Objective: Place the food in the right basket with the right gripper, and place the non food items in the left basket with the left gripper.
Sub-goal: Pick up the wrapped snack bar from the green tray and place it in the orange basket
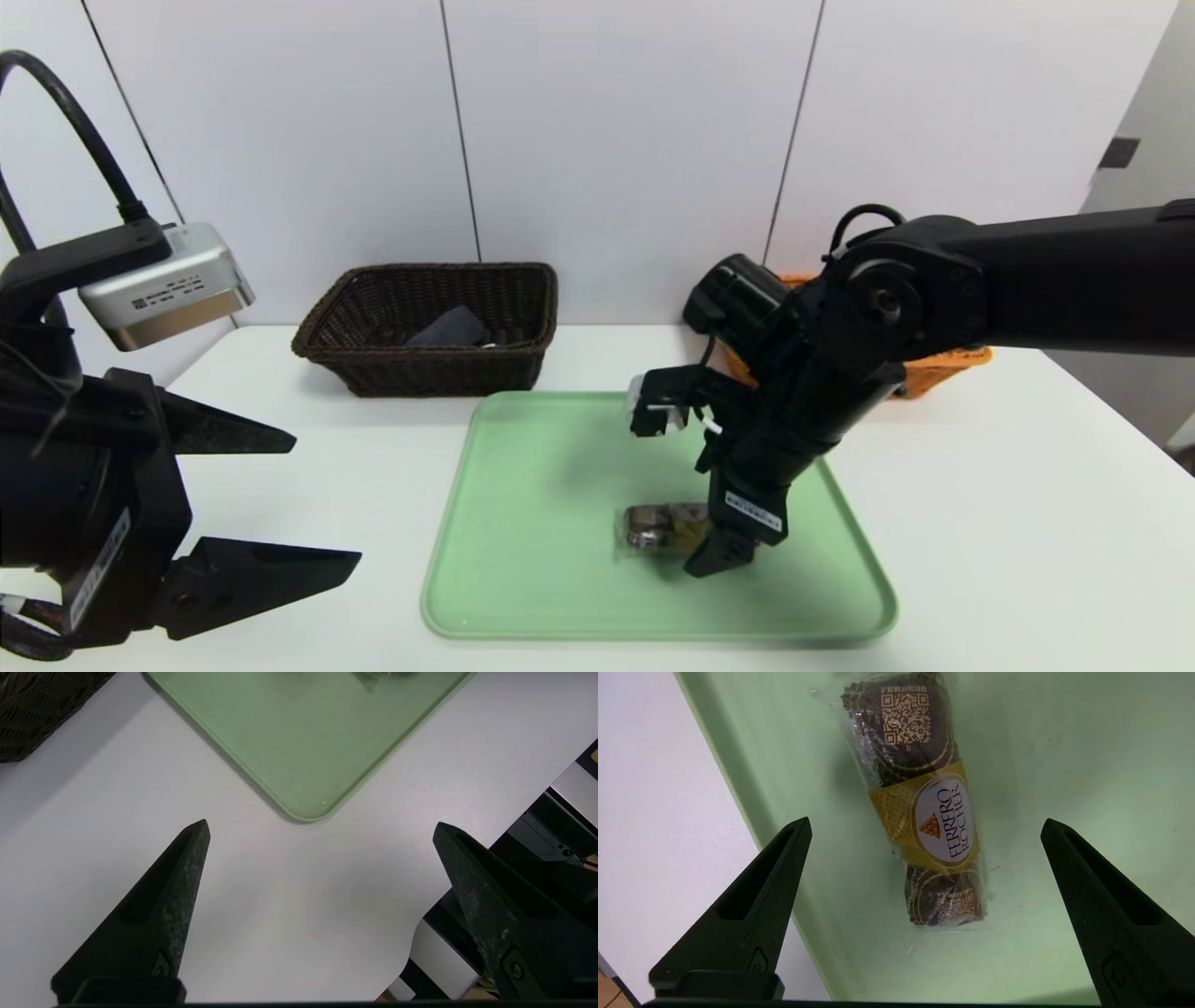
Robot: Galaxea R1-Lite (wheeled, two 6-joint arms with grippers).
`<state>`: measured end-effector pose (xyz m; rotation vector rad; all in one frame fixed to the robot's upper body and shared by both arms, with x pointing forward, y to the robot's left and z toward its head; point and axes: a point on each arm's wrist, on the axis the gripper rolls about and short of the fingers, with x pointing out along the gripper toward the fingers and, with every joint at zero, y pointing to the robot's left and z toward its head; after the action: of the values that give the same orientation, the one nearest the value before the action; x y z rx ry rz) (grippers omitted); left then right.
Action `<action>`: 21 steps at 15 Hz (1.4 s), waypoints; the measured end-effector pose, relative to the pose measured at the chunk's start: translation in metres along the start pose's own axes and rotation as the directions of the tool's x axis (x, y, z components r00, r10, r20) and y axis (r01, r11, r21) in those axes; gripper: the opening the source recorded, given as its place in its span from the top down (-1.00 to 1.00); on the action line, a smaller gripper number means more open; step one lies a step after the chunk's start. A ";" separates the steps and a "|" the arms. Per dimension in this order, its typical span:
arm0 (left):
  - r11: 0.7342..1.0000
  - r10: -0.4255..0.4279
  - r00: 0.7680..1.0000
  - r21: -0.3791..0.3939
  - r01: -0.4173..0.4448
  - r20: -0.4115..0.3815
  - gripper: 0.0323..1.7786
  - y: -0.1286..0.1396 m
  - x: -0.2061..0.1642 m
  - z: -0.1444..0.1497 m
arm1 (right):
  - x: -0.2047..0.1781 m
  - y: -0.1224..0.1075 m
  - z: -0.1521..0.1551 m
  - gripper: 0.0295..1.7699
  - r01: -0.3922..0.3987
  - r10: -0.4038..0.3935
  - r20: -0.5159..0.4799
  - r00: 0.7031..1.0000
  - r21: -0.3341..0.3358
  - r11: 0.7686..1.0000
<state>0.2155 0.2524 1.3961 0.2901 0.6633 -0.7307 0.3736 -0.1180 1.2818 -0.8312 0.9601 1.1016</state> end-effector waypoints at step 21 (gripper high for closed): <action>1.000 0.002 1.000 0.004 -0.002 0.022 -0.90 0.000 0.001 0.003 | 0.032 0.002 0.005 0.83 -0.046 0.046 -0.057 0.997 -0.003 0.999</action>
<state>0.2175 0.2509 1.3979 0.2861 0.6404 -0.7328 0.3780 -0.1021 1.2544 -0.8513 1.0296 1.1250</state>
